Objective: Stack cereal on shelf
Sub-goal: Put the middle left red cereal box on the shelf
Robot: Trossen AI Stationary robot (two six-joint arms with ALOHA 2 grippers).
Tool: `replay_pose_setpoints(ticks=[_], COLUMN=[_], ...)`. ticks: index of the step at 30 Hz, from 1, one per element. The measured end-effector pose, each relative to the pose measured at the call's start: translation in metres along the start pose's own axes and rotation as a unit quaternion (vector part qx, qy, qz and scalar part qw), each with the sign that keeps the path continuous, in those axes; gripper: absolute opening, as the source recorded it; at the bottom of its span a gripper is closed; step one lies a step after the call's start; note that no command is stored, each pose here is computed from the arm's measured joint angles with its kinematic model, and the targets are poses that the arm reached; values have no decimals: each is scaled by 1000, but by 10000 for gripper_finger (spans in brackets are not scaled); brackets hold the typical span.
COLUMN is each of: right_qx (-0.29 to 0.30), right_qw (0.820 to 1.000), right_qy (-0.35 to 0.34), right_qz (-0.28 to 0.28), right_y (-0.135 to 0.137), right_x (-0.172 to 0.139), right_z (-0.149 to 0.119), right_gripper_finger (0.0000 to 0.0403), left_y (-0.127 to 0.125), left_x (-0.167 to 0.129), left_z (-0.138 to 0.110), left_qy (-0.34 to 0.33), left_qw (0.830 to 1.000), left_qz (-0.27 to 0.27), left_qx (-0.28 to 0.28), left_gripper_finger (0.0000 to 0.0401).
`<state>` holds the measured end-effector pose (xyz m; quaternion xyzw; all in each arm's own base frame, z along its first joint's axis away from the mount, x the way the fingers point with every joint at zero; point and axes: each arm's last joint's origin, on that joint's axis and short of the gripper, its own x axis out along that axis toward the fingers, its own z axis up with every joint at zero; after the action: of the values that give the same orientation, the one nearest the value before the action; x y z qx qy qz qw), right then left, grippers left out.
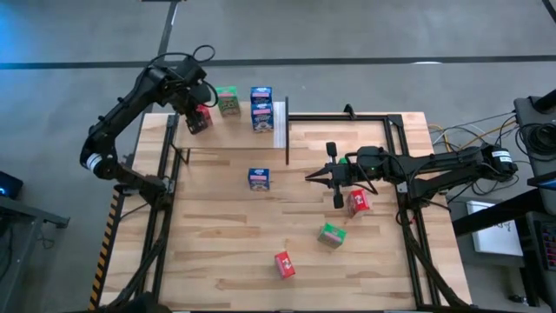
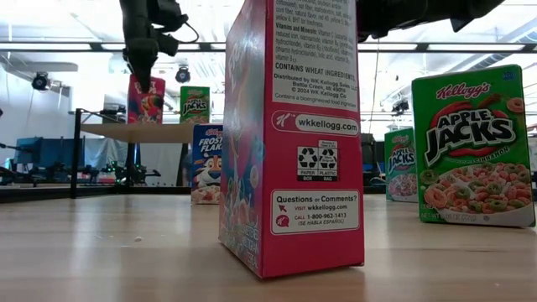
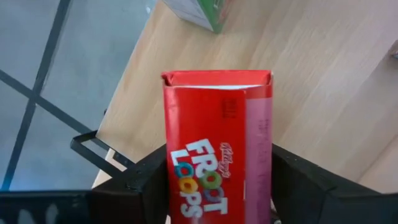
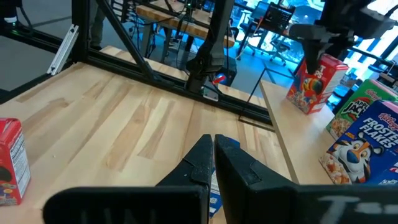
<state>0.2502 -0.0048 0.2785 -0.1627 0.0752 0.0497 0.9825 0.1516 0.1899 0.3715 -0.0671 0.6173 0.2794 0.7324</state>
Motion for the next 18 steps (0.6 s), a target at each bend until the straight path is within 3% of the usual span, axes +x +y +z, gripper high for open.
replay_pose_setpoints(ticks=[11,18], right_qx=[0,0], right_qw=[1000,1000], right_qy=[0,0], right_qz=[0,0], right_y=[0,0], right_x=[0,0], right_z=[0,0], right_gripper_finger=[9,9], left_y=[4,8], left_x=[-11,-38], left_z=[3,2], left_qy=[-18,-45], left_qw=[999,998], left_qz=[33,48], left_qx=[13,-10], left_gripper_finger=[233,233])
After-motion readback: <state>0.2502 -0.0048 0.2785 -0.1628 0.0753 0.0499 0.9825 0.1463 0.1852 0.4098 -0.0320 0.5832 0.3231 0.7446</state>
